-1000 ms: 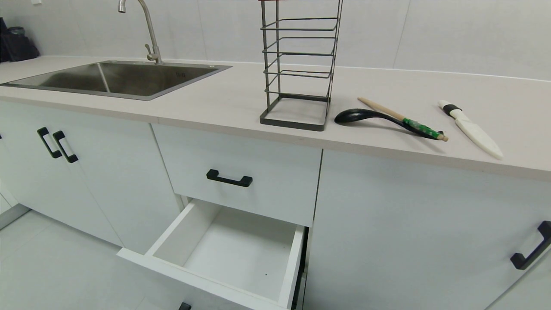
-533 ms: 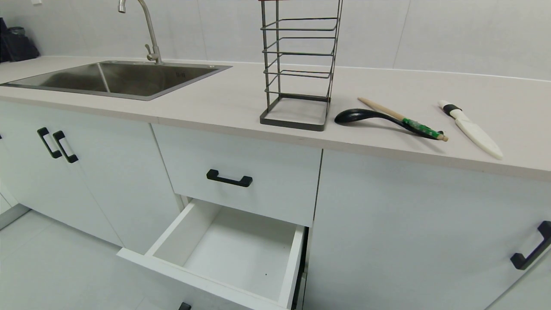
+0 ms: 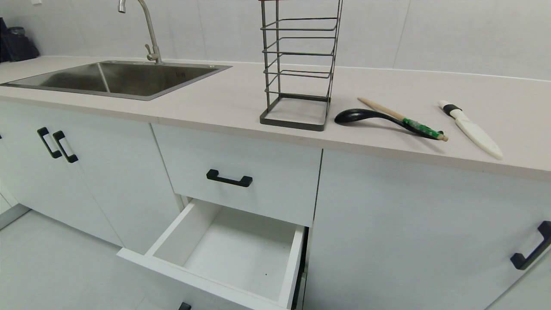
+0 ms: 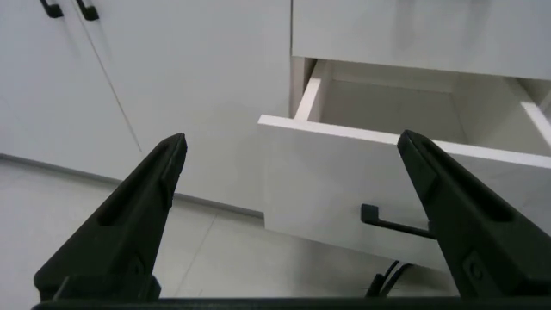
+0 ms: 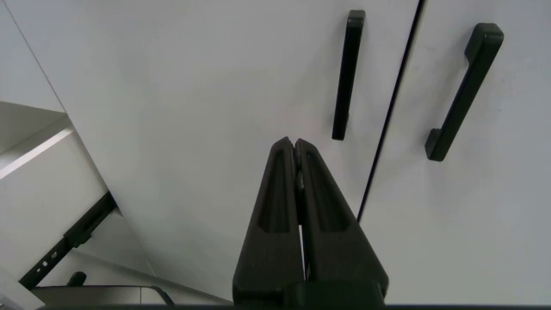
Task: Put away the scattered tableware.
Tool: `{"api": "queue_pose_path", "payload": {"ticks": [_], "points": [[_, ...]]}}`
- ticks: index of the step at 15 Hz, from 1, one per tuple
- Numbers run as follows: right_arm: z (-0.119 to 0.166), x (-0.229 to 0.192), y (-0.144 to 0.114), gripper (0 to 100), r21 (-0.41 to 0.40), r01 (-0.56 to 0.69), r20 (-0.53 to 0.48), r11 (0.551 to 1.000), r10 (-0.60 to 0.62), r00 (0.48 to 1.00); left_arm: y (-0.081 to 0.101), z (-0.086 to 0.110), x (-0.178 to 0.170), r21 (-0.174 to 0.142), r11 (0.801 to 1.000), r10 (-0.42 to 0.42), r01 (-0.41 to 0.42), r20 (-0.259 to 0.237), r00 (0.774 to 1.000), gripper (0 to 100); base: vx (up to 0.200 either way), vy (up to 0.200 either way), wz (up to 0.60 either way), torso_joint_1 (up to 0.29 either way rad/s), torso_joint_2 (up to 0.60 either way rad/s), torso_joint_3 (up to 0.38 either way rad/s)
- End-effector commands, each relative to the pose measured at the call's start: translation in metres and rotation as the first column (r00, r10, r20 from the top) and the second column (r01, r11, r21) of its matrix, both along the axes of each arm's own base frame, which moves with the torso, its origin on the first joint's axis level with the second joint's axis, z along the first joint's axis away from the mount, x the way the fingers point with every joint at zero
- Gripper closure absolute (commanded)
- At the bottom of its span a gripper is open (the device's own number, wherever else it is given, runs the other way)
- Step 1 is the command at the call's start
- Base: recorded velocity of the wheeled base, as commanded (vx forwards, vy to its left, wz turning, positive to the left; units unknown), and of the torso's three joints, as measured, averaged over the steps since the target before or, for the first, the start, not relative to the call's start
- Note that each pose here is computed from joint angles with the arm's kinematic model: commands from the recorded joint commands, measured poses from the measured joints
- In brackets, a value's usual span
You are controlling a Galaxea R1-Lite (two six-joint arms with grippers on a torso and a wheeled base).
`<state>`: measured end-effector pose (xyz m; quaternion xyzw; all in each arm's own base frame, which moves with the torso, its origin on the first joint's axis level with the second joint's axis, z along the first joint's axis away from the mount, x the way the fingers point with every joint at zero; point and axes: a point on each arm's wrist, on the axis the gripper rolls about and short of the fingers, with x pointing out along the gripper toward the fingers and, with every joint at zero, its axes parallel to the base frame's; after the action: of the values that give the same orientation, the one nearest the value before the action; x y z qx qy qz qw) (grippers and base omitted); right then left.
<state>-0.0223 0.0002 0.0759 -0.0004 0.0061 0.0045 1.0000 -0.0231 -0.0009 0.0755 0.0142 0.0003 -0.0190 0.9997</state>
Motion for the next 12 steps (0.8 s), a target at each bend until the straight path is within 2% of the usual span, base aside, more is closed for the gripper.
{"api": "queue_pose_path", "payload": {"ticks": [1,7,12], "points": [[0.0,0.0,0.0,100,-0.001,0.0,0.0,1.0,0.0,1.0,-0.0001,0.0006,0.0002,-0.009,1.0,-0.005,0.005,0.007,1.0,0,0.0,0.0,0.0,0.0,0.0,0.0],[0.0,0.0,0.0,100,-0.001,0.0,0.0,1.0,0.0,1.0,0.0,0.0004,0.0002,-0.01,1.0,0.0,0.0,0.005,1.0,0,0.0,0.0,0.0,0.015,-0.02,-0.004],[0.0,0.0,0.0,100,-0.001,0.0,0.0,1.0,0.0,1.0,0.0,0.0004,0.0002,-0.01,1.0,0.0,0.0,0.005,1.0,0,0.0,0.0,0.0,0.22,-0.14,-0.132]]}}
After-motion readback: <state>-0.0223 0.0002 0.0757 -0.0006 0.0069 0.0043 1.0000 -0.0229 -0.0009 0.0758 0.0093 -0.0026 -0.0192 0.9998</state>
